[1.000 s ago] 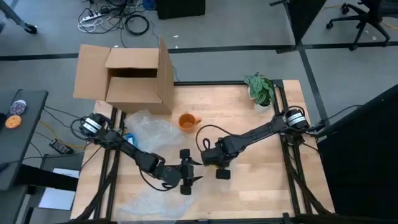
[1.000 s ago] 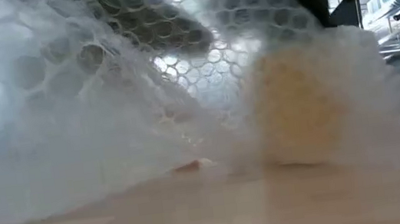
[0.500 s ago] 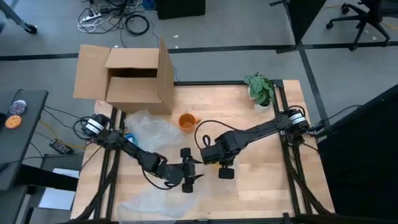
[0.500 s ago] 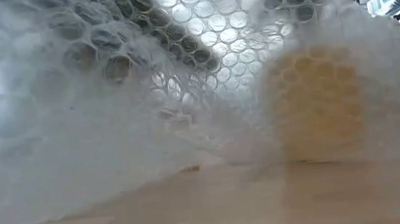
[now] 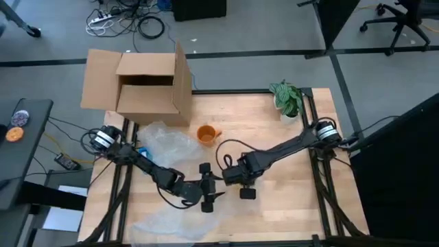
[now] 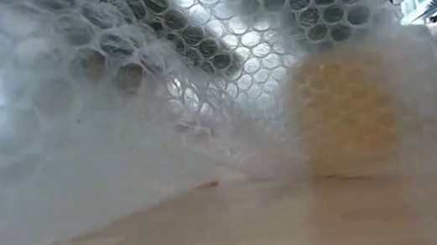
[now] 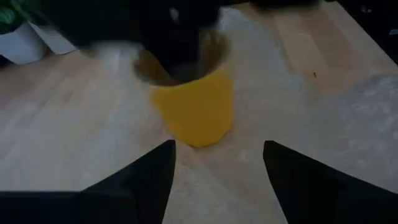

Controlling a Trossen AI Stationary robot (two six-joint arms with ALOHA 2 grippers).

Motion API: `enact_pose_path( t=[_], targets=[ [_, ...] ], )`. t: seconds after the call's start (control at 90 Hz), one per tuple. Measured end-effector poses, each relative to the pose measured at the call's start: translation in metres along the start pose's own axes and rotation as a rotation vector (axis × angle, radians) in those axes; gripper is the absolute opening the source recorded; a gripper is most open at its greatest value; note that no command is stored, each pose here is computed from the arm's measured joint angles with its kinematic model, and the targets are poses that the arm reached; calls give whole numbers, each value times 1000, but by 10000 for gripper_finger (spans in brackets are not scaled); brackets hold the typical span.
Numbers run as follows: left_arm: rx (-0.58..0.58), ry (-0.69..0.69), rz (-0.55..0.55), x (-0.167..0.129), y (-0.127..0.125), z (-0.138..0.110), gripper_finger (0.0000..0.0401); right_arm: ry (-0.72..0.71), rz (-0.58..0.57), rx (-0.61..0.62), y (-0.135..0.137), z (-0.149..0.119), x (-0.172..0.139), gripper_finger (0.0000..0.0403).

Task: Wrap mug
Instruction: Wrap the yellow mug using the transparent bubble wrap

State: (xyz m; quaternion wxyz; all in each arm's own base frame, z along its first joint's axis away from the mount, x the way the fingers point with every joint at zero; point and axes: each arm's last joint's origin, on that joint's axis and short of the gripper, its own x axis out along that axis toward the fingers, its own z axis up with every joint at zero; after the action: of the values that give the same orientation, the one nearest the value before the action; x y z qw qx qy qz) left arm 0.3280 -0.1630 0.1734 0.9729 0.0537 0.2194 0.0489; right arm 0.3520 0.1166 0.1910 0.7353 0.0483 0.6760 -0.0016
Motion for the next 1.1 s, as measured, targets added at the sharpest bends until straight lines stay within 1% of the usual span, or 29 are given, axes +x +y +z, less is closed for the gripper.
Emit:
enact_pose_path(
  t=[0.033,0.111,0.178,0.256,0.3,0.4,0.489,0.544,0.656,0.778,0.911,1.011,1.1],
  targets=[
    [-1,-3,0,0,0,0,229,12,28,3,-2,-2,7,0],
    [-4,-7,-1,0,0,1,229,46,55,17,-6,-7,11,0],
    [-1,-8,-1,0,0,1,229,56,68,34,-7,-7,10,0],
    [-3,-9,2,1,1,1,229,58,92,38,-5,-2,2,0],
    [-3,-8,3,1,2,1,229,51,105,32,-3,1,-7,0],
    [-3,-5,5,1,2,1,229,6,126,14,2,9,-39,0],
    [-2,-3,6,1,2,1,229,12,94,12,4,10,-64,0],
    [-4,-3,6,1,2,1,229,-5,94,10,6,12,-79,0],
    [-3,-1,6,1,2,0,229,2,84,11,12,9,-94,0],
    [-5,-2,6,1,2,1,229,-4,80,-8,21,5,-90,0],
    [-12,-5,5,1,2,1,229,15,70,-33,25,2,-67,0],
    [-17,-10,4,1,2,1,229,2,49,-44,20,2,-47,0],
    [-19,-14,4,1,2,2,229,2,13,-16,7,3,-32,0]
  ],
)
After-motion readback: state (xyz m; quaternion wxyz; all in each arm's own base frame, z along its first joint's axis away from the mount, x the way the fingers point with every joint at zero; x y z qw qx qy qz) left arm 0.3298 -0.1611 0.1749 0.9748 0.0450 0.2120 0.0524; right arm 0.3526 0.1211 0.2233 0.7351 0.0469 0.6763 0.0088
